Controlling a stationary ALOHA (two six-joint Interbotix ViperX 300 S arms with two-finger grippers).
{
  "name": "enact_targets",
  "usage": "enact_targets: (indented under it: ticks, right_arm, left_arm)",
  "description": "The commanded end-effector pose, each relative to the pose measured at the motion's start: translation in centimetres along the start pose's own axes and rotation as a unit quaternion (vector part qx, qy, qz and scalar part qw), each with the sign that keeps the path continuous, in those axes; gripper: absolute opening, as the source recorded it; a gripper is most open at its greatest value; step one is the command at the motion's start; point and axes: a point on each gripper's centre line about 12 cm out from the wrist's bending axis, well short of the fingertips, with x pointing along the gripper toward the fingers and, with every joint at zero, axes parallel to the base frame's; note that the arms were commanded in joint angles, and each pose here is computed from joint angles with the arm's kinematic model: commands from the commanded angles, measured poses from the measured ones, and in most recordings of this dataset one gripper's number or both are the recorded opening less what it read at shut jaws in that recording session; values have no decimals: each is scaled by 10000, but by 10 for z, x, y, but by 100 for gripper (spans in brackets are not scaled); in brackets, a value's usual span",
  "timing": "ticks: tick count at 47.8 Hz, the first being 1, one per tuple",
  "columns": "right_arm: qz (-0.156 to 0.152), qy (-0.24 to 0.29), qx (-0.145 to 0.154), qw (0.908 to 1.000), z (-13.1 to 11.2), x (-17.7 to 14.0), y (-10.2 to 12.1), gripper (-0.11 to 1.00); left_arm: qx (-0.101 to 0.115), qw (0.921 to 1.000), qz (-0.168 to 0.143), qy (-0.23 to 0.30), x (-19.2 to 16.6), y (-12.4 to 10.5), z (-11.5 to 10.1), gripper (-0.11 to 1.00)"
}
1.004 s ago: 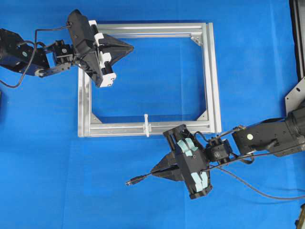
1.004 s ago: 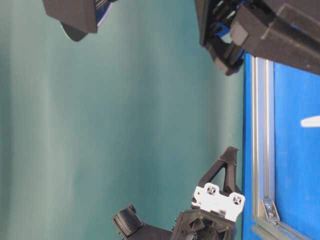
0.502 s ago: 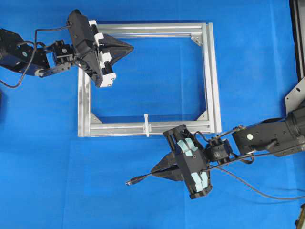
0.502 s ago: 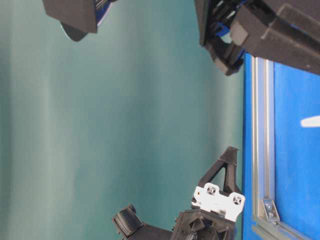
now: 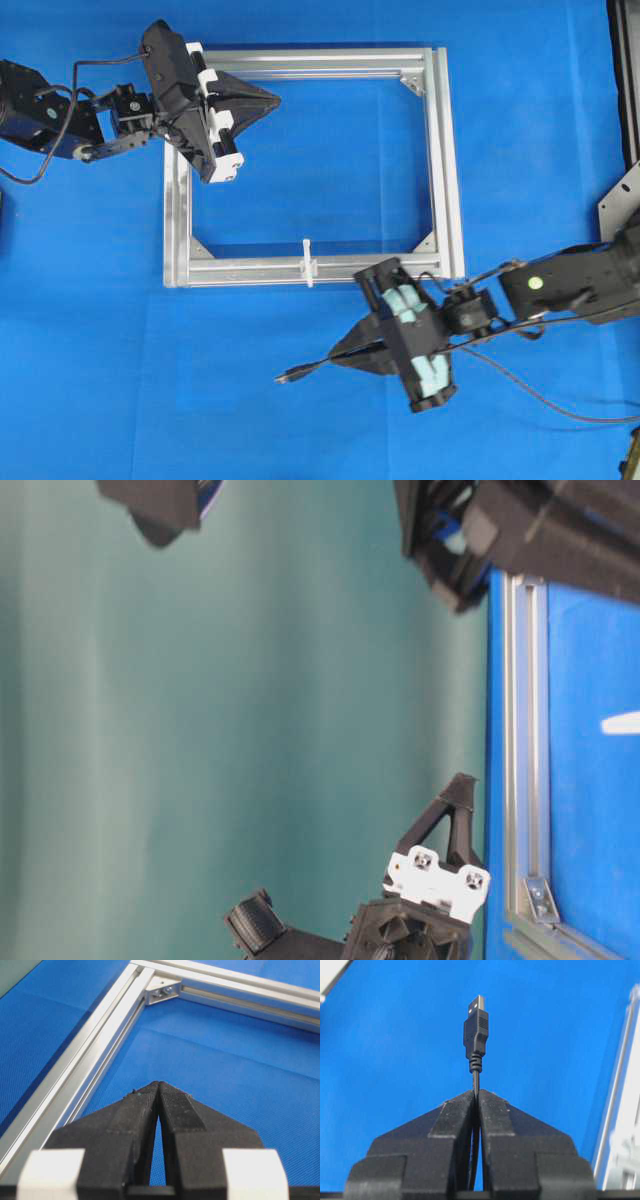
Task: Insert the wire through the string loop located in the center.
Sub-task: 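Lift the cable and carry it toward the frame's near bar, then push the USB plug leftward through the white zip-tie loop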
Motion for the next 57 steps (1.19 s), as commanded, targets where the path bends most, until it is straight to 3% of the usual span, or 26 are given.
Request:
enact_targets:
  ticks: [1,18,33,57]
  right_arm:
    - [17,-207,34,9998,10,-13,2,-2]
    - [14,-53,37,10000,-16,-48,2,-2]
    - [-20,-79,60,9999,-18,-52,-1,-2]
    - [-762,-42,483,9959,-24,-59,-56,-2]
  left_arm:
    - [-8,9998,-20,-207,-2,-1,14,0]
    - [-10,9998,-13,-215,-2,0,14,0]
    - [-10,9998,-13,-215,-2,0,14,0]
    - [-8,9998,-20,-214,-2,-1,14,0]
